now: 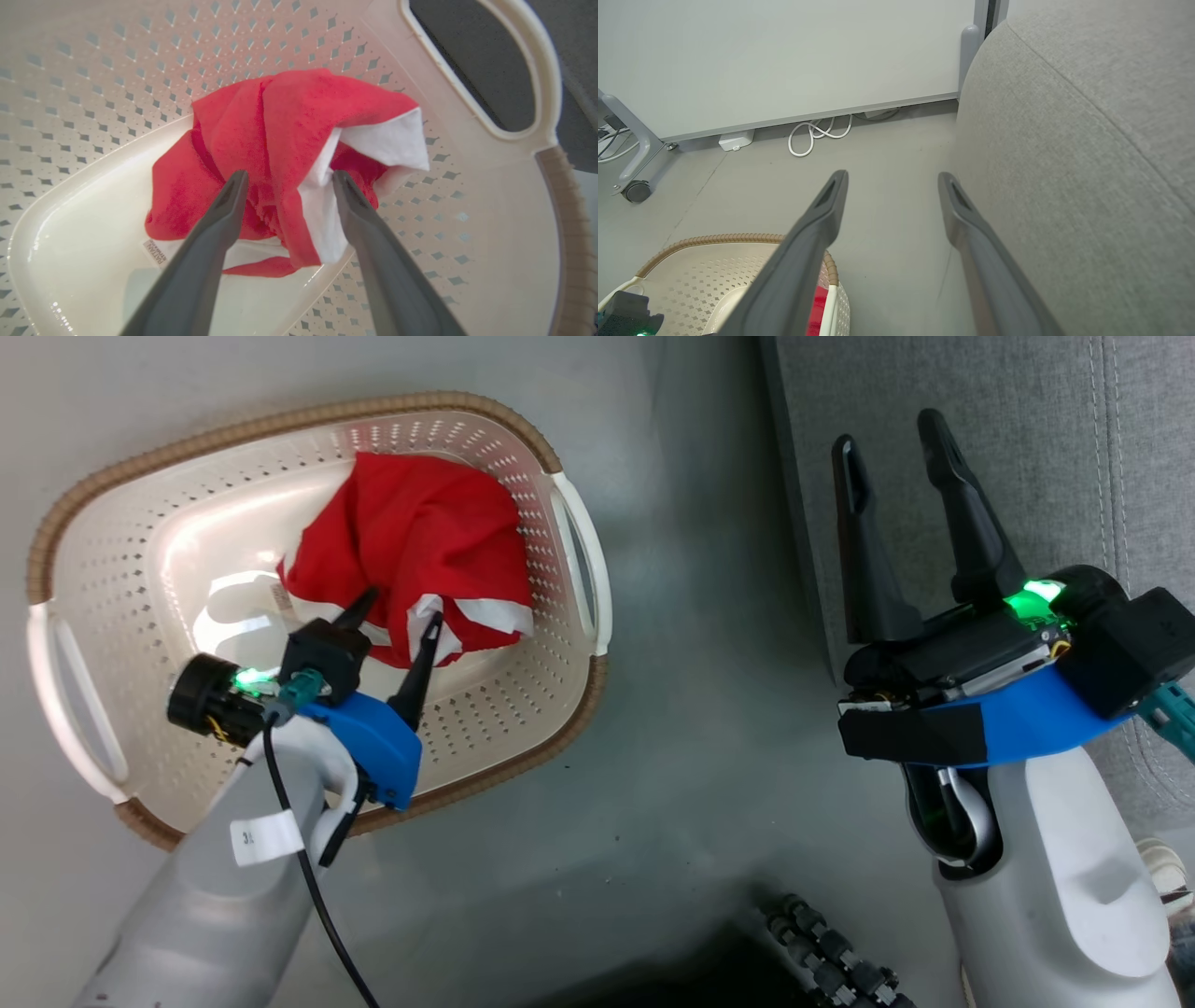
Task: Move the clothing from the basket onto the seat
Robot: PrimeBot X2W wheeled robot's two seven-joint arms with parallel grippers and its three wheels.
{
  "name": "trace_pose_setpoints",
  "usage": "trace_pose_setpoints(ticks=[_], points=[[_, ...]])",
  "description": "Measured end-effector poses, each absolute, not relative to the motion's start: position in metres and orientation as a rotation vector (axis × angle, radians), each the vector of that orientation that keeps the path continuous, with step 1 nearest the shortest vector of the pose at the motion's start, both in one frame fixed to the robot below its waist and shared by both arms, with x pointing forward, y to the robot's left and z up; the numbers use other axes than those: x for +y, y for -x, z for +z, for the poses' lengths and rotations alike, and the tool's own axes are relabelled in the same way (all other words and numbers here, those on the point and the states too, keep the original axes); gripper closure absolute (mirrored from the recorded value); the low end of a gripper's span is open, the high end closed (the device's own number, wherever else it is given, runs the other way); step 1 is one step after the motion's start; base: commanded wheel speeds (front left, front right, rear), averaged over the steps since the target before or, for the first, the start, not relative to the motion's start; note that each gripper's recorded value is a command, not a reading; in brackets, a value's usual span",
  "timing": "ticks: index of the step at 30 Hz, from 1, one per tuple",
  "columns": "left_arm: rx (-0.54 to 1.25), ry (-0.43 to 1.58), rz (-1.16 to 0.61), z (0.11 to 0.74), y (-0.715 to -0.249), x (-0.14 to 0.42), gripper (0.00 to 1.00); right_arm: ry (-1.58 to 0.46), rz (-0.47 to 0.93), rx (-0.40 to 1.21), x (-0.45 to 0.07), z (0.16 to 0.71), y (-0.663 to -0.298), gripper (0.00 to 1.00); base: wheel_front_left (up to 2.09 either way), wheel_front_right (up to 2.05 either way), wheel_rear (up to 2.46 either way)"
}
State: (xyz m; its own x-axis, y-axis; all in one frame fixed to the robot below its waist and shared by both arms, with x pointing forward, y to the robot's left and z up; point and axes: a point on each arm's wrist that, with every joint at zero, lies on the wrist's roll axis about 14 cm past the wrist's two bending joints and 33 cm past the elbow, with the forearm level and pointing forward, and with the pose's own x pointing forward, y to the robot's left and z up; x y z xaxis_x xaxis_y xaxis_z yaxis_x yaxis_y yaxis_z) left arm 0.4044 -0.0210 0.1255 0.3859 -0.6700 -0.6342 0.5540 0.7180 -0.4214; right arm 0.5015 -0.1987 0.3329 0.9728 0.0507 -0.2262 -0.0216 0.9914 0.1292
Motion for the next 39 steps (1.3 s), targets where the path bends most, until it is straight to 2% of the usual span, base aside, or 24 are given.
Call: trace_pose_setpoints(ticks=[10, 11, 12, 13, 39], points=[[0.952, 0.137, -0.748, 0.094, -0.412, -0.024, 0.00, -0.140, 0.027, 0.269, -0.201, 0.318, -0.494, 0.00, 0.00, 0.00, 0.00], [0.949, 0.134, -0.740, 0.093, -0.416, -0.025, 0.13, -0.139, 0.026, 0.273, -0.202, 0.317, -0.493, 0.00, 0.00, 0.00, 0.00], [0.946, 0.134, -0.727, 0.093, -0.419, -0.026, 0.65, -0.139, 0.026, 0.275, -0.202, 0.317, -0.493, 0.00, 0.00, 0.00, 0.00], [0.944, 0.132, -0.718, 0.093, -0.422, -0.026, 1.00, -0.140, 0.025, 0.276, -0.202, 0.316, -0.492, 0.00, 0.00, 0.00, 0.00], [0.951, 0.154, -0.702, 0.105, -0.425, -0.029, 1.00, -0.162, 0.024, 0.245, -0.201, 0.330, -0.495, 0.00, 0.00, 0.00, 0.00]])
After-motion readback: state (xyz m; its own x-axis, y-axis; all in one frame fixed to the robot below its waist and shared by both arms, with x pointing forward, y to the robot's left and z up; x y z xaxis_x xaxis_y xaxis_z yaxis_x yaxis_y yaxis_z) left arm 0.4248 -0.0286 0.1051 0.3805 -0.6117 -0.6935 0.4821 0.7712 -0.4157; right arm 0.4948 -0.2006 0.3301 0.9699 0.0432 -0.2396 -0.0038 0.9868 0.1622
